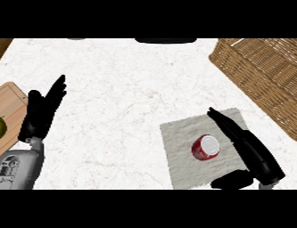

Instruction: Pick the can from the placemat and place it in the basket

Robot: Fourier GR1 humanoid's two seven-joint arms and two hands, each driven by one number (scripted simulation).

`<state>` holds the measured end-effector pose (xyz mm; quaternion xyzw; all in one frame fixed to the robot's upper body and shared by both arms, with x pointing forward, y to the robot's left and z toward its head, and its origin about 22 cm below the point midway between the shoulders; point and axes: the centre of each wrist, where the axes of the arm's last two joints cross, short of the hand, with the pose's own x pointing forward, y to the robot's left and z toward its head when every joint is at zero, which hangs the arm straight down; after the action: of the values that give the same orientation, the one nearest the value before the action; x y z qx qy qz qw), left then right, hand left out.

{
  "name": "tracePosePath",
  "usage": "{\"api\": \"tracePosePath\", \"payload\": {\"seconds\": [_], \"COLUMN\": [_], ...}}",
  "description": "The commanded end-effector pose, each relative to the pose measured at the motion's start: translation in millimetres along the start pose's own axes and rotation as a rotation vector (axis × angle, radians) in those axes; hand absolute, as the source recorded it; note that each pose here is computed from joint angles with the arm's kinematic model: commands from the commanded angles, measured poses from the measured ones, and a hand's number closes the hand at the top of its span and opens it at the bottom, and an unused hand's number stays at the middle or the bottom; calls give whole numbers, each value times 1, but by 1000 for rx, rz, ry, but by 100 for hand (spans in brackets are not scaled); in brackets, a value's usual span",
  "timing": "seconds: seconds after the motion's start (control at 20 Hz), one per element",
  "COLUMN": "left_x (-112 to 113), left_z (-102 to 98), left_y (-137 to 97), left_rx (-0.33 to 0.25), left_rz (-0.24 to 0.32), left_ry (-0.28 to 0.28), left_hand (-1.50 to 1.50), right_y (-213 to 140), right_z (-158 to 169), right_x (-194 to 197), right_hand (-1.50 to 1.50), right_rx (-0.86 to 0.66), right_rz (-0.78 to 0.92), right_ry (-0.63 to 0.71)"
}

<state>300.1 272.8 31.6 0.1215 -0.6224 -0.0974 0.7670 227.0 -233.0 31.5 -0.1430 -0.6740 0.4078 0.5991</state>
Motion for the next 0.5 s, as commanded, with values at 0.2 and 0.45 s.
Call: {"api": "tracePosePath", "payload": {"seconds": [0.2, 0.45], "left_x": [-17, -13], "left_z": [1, 17], "left_y": [-3, -2], "left_rx": [13, 20], "left_rz": [-9, -3], "left_ry": [-7, -13], "left_hand": [0, 0], "right_y": [24, 36], "right_z": [3, -5], "right_x": [-13, -19], "right_hand": [-150, -150], "right_rx": [37, 48], "right_rz": [1, -11], "right_ry": [30, 42]}}
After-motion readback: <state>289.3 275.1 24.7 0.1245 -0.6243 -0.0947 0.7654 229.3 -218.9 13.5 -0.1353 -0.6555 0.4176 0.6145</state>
